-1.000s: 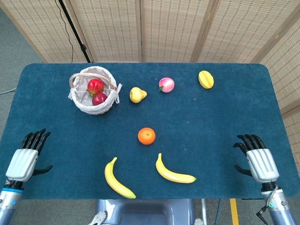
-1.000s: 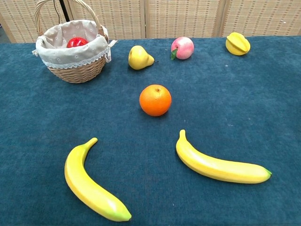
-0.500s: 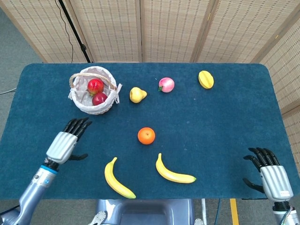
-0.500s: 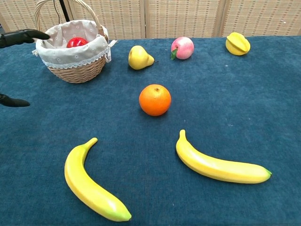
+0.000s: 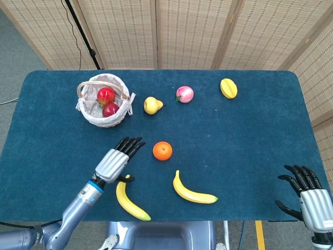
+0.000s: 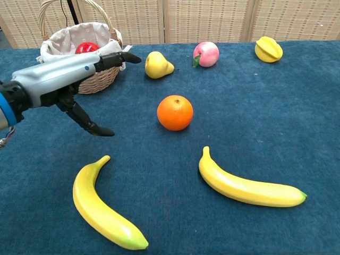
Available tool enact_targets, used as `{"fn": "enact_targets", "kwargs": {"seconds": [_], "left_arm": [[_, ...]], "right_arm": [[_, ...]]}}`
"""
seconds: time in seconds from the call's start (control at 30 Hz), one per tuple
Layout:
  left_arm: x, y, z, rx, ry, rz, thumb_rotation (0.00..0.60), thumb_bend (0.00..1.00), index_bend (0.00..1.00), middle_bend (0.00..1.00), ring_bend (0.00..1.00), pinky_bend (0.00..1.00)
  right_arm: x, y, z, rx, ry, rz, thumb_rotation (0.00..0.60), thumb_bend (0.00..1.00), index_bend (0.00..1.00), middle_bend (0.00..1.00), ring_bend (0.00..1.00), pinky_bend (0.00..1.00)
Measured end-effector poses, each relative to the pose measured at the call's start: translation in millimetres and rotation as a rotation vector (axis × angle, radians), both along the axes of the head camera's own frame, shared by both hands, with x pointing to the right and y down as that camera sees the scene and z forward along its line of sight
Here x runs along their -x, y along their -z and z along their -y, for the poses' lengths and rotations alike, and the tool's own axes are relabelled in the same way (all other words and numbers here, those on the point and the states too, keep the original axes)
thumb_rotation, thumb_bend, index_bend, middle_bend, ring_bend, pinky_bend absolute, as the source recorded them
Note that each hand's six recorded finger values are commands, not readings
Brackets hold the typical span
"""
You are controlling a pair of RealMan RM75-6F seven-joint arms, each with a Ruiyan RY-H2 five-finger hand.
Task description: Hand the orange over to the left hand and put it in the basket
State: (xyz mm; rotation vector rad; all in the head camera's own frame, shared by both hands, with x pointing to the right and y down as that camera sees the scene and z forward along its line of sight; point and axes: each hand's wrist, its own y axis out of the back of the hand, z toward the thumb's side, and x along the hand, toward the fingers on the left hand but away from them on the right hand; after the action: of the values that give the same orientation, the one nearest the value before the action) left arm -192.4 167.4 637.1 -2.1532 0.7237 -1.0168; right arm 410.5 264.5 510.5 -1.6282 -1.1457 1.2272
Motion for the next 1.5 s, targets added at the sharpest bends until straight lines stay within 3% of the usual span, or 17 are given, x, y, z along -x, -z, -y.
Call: {"fn": "enact_targets", "kwargs": {"seconds": [0.57,0.97,1.33,1.5], "left_arm": [[-35,-63,24,0.022,0.018,0.069,0.6,0.0,0.0,0.0,0.0,0.01],[-64,-75,48,-0.007,0.019,0.036,0.6,0.0,0.0,0.0,0.0,0.02],[-76,-92,35,0.016,0.023,0.034,0.6,0.0,0.07,0.01,0.03,0.11],[-77,-102,28,0.029,0.021,0.047,0.6,0.0,0.15,0.11,0.11,0.2]], "right_arm": [[-4,12,-3,-0.02,-0.006,0.045,0.6,0.0,0.32,0.21,0.17,0.13],[0,15,-5,-0.024,0.015,0.057,0.6,0.0,0.33,0.21,0.18,0.13],[2,21,-7,-0.041,0.024,0.072,0.6,0.0,0.33,0.21,0.19,0.13],[4,23,-9,-0.045,0.036,0.084,0.6,0.0,0.34,0.22,0.19,0.13]]}}
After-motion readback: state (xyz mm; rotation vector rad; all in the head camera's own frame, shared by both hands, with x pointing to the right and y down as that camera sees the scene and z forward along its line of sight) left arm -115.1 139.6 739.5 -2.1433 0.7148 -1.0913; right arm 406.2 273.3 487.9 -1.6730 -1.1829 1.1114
